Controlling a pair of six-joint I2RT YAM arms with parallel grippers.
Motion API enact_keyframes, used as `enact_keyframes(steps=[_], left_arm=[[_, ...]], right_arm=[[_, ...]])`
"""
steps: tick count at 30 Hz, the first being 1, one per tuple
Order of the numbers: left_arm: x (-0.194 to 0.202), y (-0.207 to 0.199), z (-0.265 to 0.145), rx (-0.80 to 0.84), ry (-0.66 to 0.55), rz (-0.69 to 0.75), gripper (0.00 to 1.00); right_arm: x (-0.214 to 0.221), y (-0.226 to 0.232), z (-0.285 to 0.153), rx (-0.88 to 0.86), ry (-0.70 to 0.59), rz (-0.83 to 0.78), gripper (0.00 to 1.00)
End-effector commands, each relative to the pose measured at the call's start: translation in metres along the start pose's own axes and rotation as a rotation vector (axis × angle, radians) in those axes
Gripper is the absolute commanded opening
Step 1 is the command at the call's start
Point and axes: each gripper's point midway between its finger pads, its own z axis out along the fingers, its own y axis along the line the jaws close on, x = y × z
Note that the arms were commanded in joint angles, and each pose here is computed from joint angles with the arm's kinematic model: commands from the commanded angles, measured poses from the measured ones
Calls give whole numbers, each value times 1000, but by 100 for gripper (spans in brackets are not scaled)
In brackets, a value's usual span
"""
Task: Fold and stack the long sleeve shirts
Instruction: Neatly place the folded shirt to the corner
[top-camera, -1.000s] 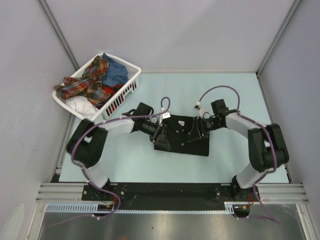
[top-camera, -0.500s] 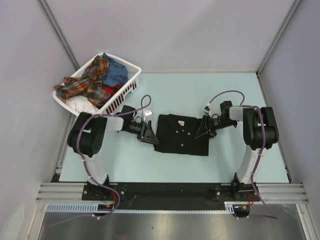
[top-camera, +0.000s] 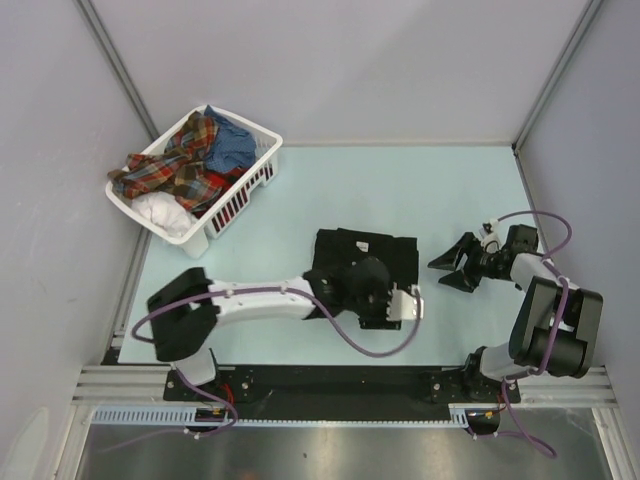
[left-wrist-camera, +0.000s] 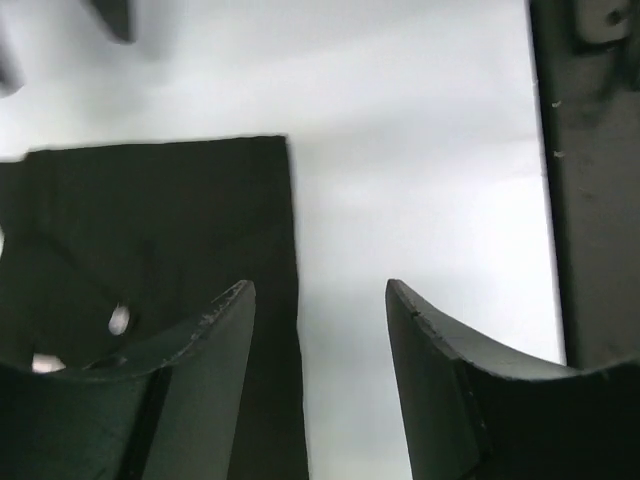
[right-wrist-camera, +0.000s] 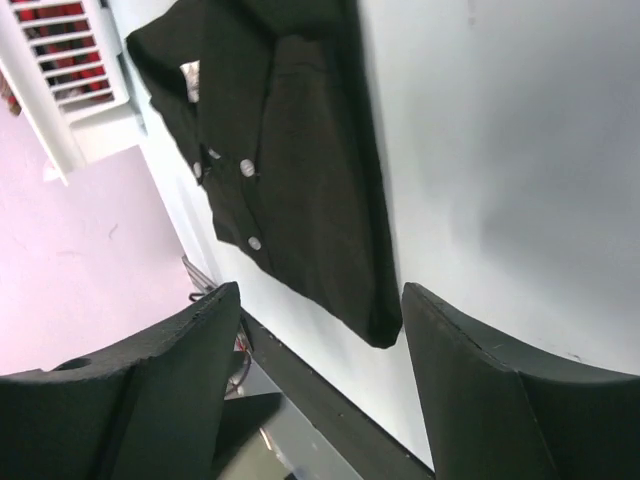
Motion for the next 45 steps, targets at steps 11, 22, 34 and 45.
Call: enact_keyframes(steps=[11, 22, 34, 45], left_arm=[[46, 35, 85, -179, 207, 241, 29], [-1, 60, 39, -88, -34, 23, 0], [-7, 60, 29, -72, -69, -36, 0], [-4, 78, 11, -69, -95, -167, 38]], right_arm=[[-6, -31, 12, 112, -15, 139, 85], [13, -13, 51, -14, 121, 136, 100], [9, 6, 99, -78, 133, 82, 87], [-34, 16, 122, -73, 80, 57, 0]])
